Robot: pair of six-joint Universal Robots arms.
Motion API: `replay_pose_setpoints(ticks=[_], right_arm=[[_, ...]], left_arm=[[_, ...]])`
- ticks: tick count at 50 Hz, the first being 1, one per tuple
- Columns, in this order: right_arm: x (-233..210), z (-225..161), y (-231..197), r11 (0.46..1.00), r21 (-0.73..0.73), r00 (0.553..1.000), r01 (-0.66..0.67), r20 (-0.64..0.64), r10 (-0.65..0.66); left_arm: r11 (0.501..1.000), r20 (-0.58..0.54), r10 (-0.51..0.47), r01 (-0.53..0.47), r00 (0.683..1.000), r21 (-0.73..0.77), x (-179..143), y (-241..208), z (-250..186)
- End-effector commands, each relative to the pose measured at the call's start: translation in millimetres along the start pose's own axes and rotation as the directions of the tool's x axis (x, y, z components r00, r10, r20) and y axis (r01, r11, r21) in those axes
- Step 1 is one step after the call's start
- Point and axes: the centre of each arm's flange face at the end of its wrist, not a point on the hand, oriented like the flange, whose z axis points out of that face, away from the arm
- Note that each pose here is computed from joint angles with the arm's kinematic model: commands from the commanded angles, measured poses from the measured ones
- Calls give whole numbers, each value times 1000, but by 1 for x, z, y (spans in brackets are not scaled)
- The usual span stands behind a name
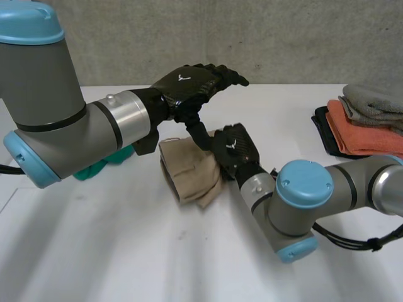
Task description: Fold the laundry.
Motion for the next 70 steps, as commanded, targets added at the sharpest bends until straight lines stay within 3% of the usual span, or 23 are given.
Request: replay_pose_setpoints(ticks=[1,7,11,16,22,30,32,35,39,41,45,49,53,64,70], right_arm=[[3,8,-3,1000,5,1000,2,1,-2],[16,15,3,1000,-19,1000,-8,-24,7],[49,26,-13,999,45,996,-7,-94,11],[126,48,-63,965,261,962,-27,-257,97],[218,50,-86,920,389,897,40,-420,138],[333,28,-55,926,355,801,127,-587,115],[364,17,-29,938,327,794,118,-598,109],[390,5,10,954,292,827,65,-550,112],[401,-6,73,972,229,888,-44,-437,143],[402,-13,101,978,189,898,-85,-411,158],[410,-38,163,981,109,884,-164,-425,194],[417,-56,181,979,80,877,-188,-436,203],[413,-59,176,977,73,889,-200,-406,213],[421,-68,101,981,104,892,-164,-409,192],[413,-82,71,969,54,869,-239,-434,238]], left_arm=[[1000,-2,-1,1,1000,-1,1,0,-1],[1000,2,-7,7,1000,-12,0,4,-2],[1000,3,-2,2,1000,-3,0,0,-2],[999,9,16,-16,1000,28,0,-11,-4],[995,25,32,-34,999,96,0,-31,-11],[995,21,15,-17,1000,103,3,-32,-12],[995,20,13,-15,1000,101,4,-31,-12],[996,18,8,-10,1000,89,5,-27,-12],[997,12,1,-2,1000,76,7,-23,-13],[998,12,-4,3,1000,68,7,-20,-13],[999,8,-19,19,1000,45,8,-11,-12],[999,8,-22,21,1000,41,9,-10,-12],[999,2,-20,20,1000,42,11,-11,-12],[998,-23,-13,15,1000,54,23,-15,-12],[997,-48,-2,5,999,74,36,-24,-17]])
